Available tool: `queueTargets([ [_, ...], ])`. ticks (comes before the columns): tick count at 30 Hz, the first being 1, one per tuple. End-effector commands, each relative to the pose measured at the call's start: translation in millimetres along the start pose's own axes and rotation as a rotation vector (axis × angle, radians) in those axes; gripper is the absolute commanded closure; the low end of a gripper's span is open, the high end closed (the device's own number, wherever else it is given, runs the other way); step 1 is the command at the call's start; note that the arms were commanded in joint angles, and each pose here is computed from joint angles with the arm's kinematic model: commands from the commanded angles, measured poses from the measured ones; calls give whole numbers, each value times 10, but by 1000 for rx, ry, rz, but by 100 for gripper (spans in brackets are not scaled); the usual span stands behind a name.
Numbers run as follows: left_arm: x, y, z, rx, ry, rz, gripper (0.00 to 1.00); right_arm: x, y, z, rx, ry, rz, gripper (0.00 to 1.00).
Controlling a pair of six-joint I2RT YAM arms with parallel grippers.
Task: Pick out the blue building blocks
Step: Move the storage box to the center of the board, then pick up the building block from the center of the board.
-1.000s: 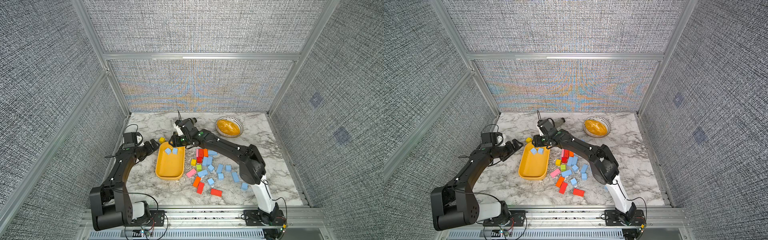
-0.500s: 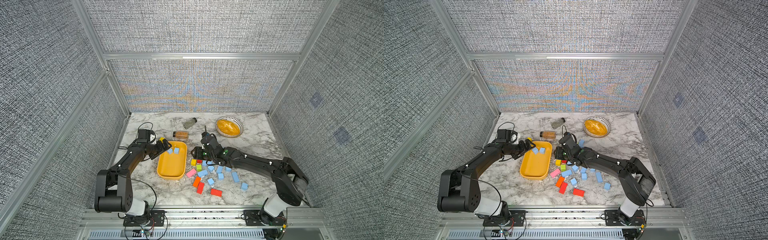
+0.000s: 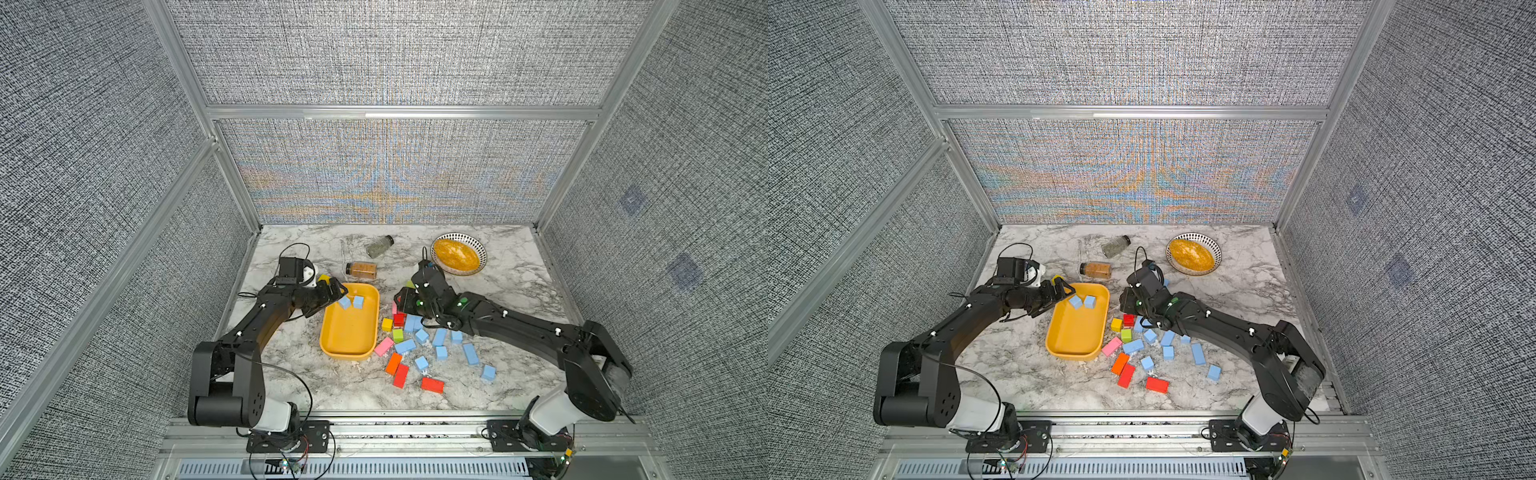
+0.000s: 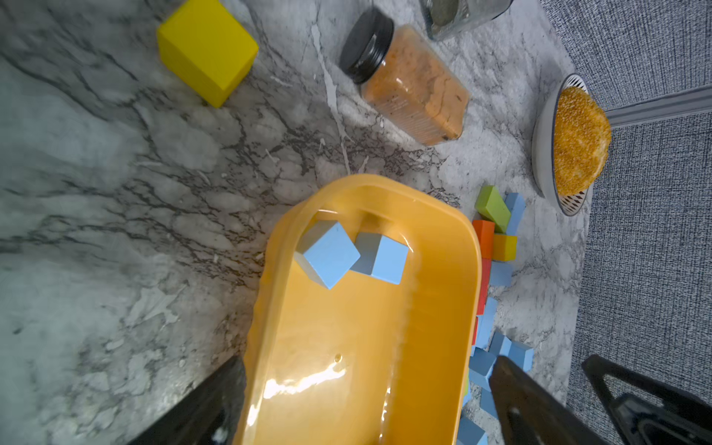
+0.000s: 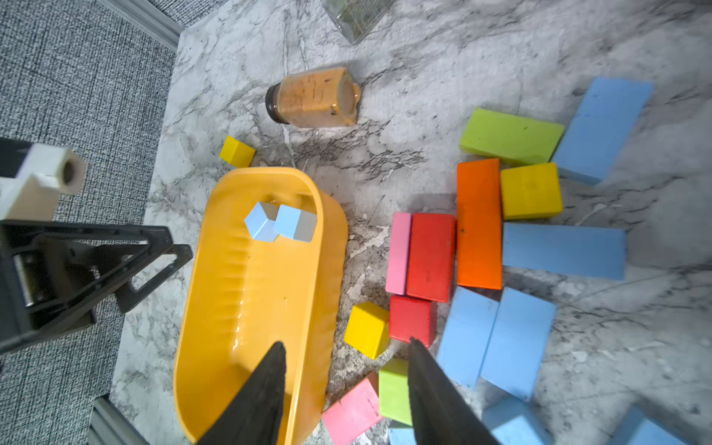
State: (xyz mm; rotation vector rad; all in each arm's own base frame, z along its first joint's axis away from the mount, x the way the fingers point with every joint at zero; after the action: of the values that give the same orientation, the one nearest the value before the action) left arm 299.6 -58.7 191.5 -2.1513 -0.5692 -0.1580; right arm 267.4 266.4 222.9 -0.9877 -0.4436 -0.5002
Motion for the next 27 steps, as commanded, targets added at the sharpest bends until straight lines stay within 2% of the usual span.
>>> queueTargets([
  [1,3,-158,13,90,100,-53,0,35,44,-147,-137,8,37,47],
  [10,-39,-355,191,130,94,-140,0,255,415,-632,-387,42,184,41],
  [17,59,-457,323,148,46,-189,0,600,678,-1050,-381,160,154,41],
  [27,162,-510,464,171,5,-219,0,944,1226,-1235,-371,165,196,42],
])
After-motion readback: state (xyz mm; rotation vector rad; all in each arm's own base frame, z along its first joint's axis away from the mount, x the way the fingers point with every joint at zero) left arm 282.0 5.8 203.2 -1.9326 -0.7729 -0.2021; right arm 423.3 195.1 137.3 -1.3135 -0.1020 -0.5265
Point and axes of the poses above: each gripper's point midway between its finger pads, its own y axis out along the fingers, its own z axis along the line the jaws close on, x = y × z, the point moved 10 cm from there along -y, back along the fingers, and after that the axes turned 2 degrees about -y, right-handed, at the moved point
